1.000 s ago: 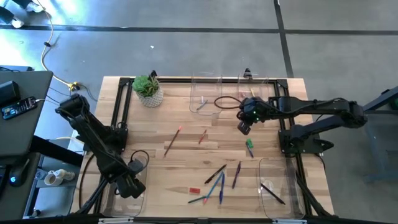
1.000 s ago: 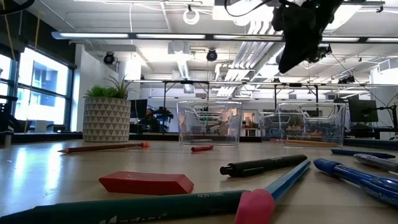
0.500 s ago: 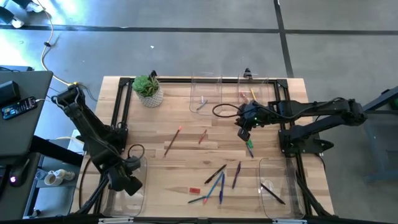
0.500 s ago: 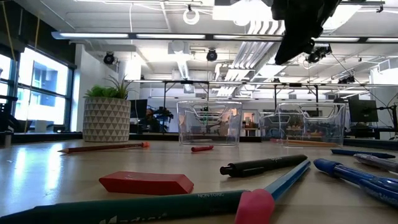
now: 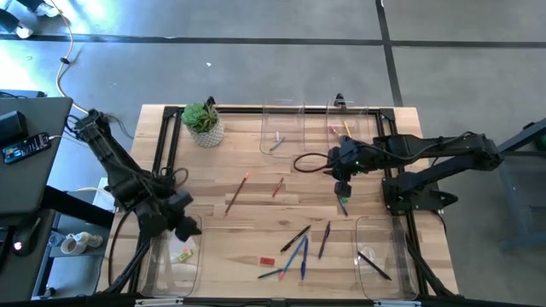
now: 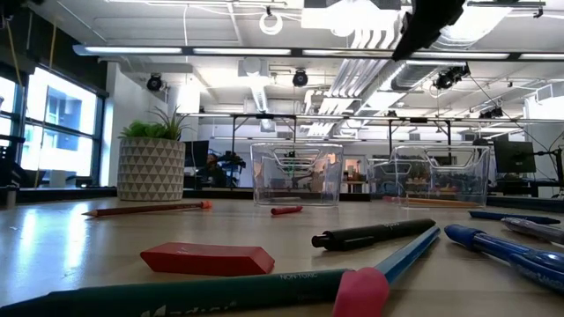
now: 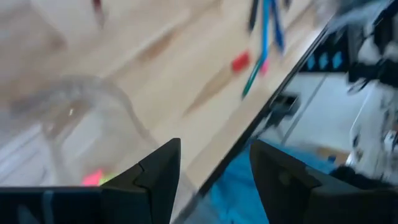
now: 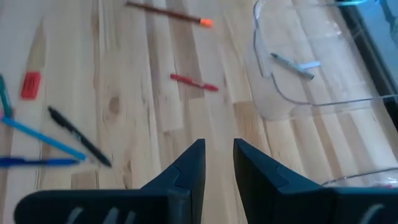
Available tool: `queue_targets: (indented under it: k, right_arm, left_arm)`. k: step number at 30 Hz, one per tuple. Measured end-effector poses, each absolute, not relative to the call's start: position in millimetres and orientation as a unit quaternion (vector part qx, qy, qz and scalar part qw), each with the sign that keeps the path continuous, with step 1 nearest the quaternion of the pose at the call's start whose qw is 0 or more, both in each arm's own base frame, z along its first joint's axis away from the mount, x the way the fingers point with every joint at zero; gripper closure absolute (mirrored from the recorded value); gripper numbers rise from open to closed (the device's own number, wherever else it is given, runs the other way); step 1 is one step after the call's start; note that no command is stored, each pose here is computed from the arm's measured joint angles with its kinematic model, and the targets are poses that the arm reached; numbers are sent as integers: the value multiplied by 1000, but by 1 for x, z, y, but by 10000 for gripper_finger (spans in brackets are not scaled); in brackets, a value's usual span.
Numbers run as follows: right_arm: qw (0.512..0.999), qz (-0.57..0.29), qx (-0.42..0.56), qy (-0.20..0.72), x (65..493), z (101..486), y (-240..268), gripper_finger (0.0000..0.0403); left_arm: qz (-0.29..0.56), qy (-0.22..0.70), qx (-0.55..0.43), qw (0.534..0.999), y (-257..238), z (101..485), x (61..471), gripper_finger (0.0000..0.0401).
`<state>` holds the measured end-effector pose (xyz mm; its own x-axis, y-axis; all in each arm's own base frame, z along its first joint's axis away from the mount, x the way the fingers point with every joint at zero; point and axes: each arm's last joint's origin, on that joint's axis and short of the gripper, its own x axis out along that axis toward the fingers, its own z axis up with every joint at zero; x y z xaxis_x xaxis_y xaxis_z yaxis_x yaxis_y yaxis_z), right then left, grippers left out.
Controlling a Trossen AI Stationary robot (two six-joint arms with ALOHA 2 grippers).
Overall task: Sort crayons/erasers/pens/pencils in bins
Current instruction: Put the purple pen into the bottom right transparent bin
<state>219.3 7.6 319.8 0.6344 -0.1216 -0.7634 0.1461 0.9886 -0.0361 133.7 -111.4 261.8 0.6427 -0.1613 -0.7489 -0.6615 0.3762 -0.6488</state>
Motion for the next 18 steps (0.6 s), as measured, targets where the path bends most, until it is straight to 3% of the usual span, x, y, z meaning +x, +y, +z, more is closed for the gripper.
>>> queue_targets:
  k: [6, 18]
  right_arm:
    - [891, -28, 5, 452, 217, 315, 10, 324]
    - [849, 92, -95, 512, 232, 291, 32, 264]
  left_arm:
    - [198, 329, -516, 766, -86, 269, 143, 220]
    - [271, 279, -471, 792, -41, 270, 163, 220]
